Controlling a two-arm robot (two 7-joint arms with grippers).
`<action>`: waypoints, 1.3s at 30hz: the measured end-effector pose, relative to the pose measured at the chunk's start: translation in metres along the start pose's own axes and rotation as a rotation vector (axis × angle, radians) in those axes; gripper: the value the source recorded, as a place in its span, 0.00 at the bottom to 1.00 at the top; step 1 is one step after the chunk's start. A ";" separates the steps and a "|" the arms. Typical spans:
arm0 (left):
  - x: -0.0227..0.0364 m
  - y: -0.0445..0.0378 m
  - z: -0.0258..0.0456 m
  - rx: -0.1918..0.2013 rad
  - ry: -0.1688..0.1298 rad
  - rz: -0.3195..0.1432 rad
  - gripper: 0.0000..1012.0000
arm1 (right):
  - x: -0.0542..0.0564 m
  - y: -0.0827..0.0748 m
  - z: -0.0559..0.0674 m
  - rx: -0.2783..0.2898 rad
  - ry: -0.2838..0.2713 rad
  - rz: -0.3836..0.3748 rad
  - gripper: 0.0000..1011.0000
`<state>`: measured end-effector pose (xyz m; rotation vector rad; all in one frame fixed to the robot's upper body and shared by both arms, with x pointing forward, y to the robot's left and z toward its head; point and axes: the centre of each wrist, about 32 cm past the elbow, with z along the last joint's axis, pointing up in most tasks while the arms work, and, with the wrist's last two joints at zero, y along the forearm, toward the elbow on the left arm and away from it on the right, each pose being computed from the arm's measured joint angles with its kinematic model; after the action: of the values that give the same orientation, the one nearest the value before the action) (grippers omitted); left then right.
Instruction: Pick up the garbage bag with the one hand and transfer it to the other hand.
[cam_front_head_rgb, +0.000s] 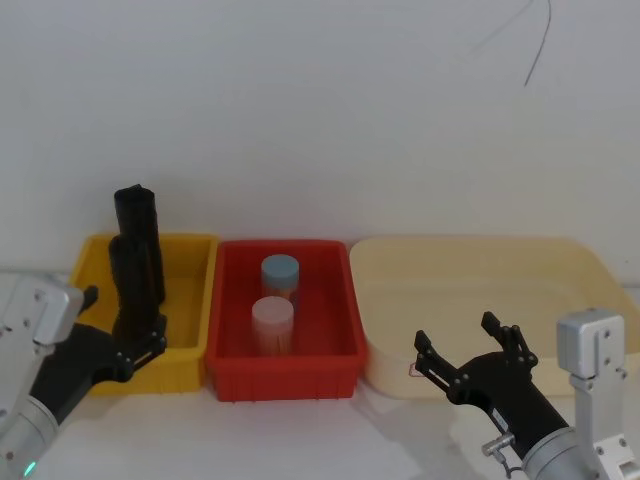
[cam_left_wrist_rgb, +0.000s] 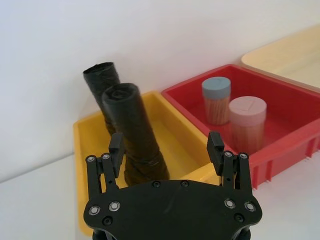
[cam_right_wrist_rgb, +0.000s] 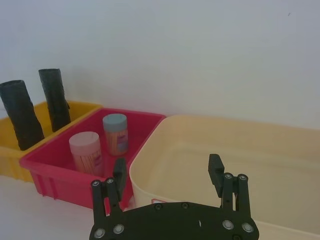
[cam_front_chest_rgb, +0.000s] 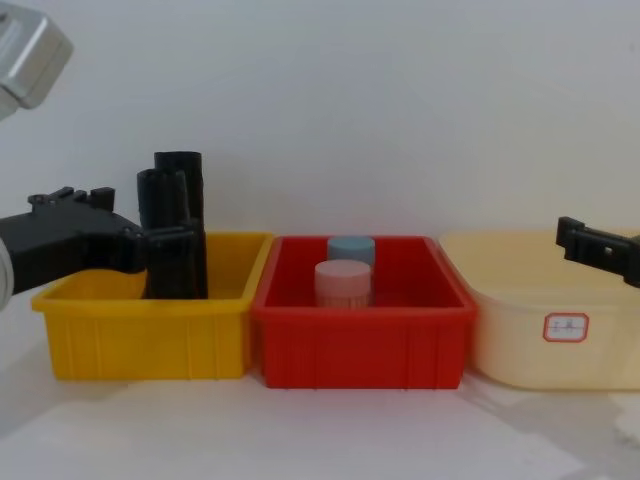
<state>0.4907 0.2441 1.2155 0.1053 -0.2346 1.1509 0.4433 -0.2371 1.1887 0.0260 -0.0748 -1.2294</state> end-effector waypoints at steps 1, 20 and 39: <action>0.0016 -0.0006 0.0005 0.003 0.003 0.003 0.99 | 0.000 0.000 0.000 0.000 0.000 0.000 0.99; 0.0175 -0.0347 0.0062 0.087 0.093 0.069 0.99 | 0.000 0.000 0.000 0.000 0.000 0.000 0.99; 0.0164 -0.0658 0.0021 0.101 0.083 0.092 0.99 | 0.000 0.000 0.000 0.000 0.000 0.000 0.99</action>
<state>0.5568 0.2316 1.2239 0.1370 -0.1084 1.2560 0.4433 -0.2371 1.1887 0.0260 -0.0748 -1.2294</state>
